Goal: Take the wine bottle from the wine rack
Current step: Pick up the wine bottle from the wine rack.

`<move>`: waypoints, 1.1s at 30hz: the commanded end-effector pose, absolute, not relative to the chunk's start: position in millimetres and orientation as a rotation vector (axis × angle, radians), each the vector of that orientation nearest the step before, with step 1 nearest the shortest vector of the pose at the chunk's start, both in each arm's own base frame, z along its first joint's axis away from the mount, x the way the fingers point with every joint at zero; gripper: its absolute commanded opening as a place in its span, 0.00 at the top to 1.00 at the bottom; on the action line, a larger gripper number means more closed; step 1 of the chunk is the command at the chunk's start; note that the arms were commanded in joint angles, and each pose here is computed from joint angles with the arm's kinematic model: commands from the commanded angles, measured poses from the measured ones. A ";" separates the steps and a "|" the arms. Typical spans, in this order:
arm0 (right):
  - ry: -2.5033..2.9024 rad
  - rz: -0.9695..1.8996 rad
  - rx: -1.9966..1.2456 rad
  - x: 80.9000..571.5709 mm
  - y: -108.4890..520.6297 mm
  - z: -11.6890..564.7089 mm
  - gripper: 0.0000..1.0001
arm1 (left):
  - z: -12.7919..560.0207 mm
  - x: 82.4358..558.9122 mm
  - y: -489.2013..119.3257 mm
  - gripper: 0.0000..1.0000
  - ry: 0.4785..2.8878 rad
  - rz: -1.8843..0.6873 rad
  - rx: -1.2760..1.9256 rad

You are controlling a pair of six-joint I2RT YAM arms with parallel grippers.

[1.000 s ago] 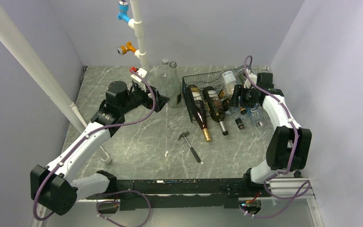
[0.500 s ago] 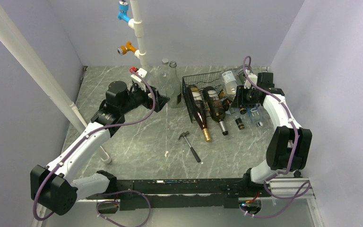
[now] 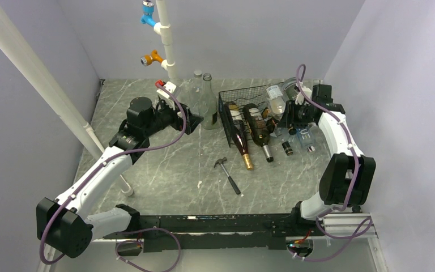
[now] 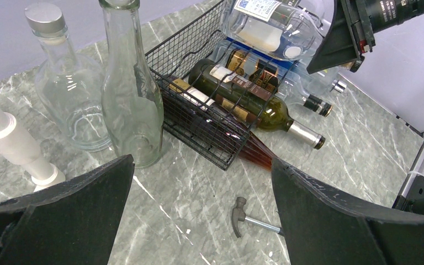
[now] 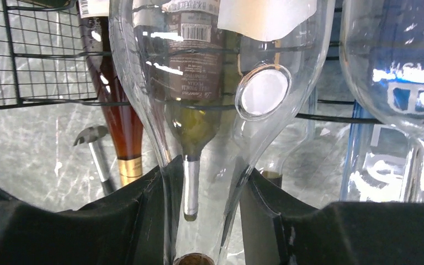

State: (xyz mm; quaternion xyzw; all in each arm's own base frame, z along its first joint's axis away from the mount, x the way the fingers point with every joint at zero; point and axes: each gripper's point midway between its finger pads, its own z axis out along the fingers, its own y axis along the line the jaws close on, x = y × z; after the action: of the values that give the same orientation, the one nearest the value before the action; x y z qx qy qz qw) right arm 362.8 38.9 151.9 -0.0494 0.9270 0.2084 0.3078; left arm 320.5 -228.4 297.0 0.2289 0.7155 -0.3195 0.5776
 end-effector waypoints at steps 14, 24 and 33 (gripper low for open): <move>2.184 0.814 -0.233 370.6 72.4 257.0 1.00 | 325.6 316.0 -224.0 0.01 1.586 -0.733 0.539; 2.139 0.919 -0.231 364.4 82.2 274.6 1.00 | 324.7 315.7 -224.4 0.01 1.586 -0.735 0.542; 2.100 1.031 -0.222 359.9 89.2 281.6 1.00 | 324.2 315.4 -225.2 0.00 1.584 -0.738 0.548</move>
State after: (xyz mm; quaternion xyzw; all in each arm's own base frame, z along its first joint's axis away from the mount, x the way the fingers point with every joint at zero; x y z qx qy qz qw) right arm 338.1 75.4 199.0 0.0071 0.9020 0.3508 0.2517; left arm 317.4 -226.9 303.7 0.2306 0.7090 -0.3196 0.5849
